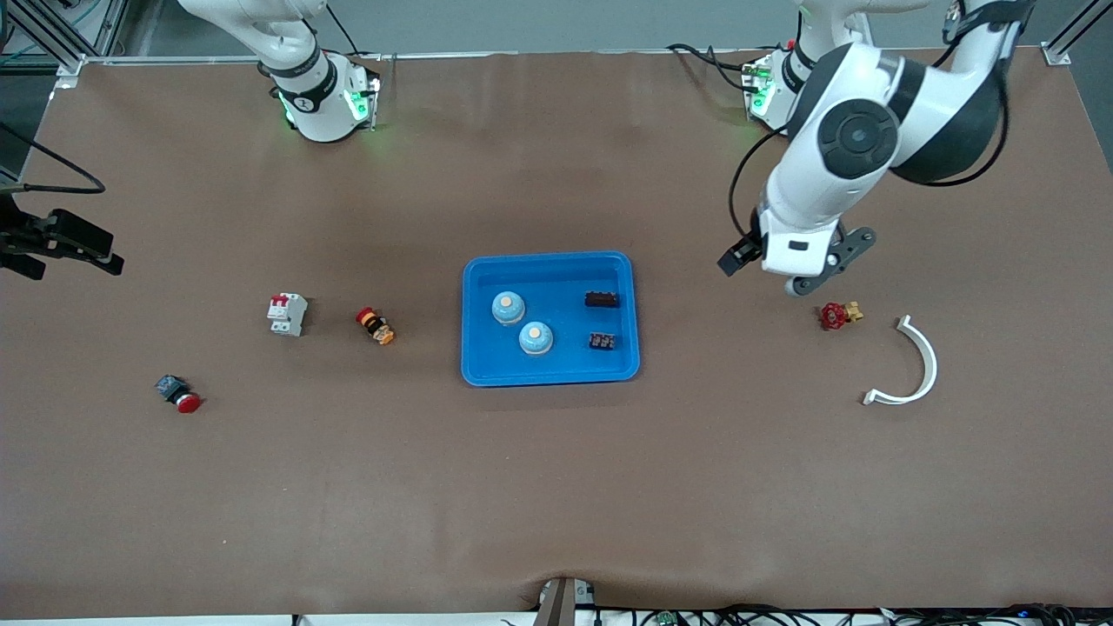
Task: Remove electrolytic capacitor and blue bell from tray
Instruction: 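Reach the left gripper to a capacitor while the right gripper reaches a bell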
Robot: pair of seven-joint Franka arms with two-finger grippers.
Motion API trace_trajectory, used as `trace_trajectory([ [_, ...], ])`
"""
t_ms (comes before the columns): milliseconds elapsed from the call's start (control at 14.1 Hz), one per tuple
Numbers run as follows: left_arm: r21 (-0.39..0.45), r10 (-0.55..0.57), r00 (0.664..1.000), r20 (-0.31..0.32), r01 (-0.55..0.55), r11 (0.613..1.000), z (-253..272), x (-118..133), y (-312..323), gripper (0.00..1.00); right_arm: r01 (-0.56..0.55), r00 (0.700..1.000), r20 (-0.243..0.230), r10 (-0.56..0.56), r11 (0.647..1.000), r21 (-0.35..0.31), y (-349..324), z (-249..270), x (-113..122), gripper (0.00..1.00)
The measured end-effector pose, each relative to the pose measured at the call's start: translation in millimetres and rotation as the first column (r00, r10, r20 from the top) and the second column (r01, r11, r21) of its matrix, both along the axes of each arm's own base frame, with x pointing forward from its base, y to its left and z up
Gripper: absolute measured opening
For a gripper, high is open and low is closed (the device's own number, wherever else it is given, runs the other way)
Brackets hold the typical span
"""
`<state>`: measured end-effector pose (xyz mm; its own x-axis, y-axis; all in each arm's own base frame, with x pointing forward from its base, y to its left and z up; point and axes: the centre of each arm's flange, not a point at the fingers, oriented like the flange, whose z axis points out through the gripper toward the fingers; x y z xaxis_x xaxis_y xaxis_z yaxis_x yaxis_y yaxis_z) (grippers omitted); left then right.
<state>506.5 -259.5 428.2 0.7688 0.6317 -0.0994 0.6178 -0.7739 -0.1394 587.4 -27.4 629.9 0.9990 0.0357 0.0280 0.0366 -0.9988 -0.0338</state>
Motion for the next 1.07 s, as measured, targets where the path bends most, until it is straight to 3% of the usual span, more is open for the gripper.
trace_trajectory([
  [355, 0.007, 0.128, 0.992, -0.023, -0.128, 0.992, -47.2, -12.2, -48.8, 1.00, -0.026, 1.000, 0.011, 0.026, 1.000, 0.003, 14.6, 3.7, 0.9, 1.00],
  [569, 0.003, 0.178, 0.984, -0.026, -0.178, 0.984, -67.2, -15.3, -63.7, 1.00, -0.116, 0.992, 0.057, 0.116, 0.993, 0.003, 70.2, 24.7, -0.7, 1.00],
  [782, 0.014, 0.228, 0.973, -0.022, -0.228, 0.974, -87.7, -22.8, -77.8, 1.00, -0.178, 0.982, 0.066, 0.176, 0.984, 0.022, 126.8, 23.7, -3.8, 1.00],
  [1066, 0.017, 0.362, 0.932, 0.002, -0.361, 0.932, -120.4, -30.2, -102.6, 0.92, -0.095, 0.994, 0.054, 0.092, 0.994, 0.047, 213.8, -11.9, 4.0, 1.00],
])
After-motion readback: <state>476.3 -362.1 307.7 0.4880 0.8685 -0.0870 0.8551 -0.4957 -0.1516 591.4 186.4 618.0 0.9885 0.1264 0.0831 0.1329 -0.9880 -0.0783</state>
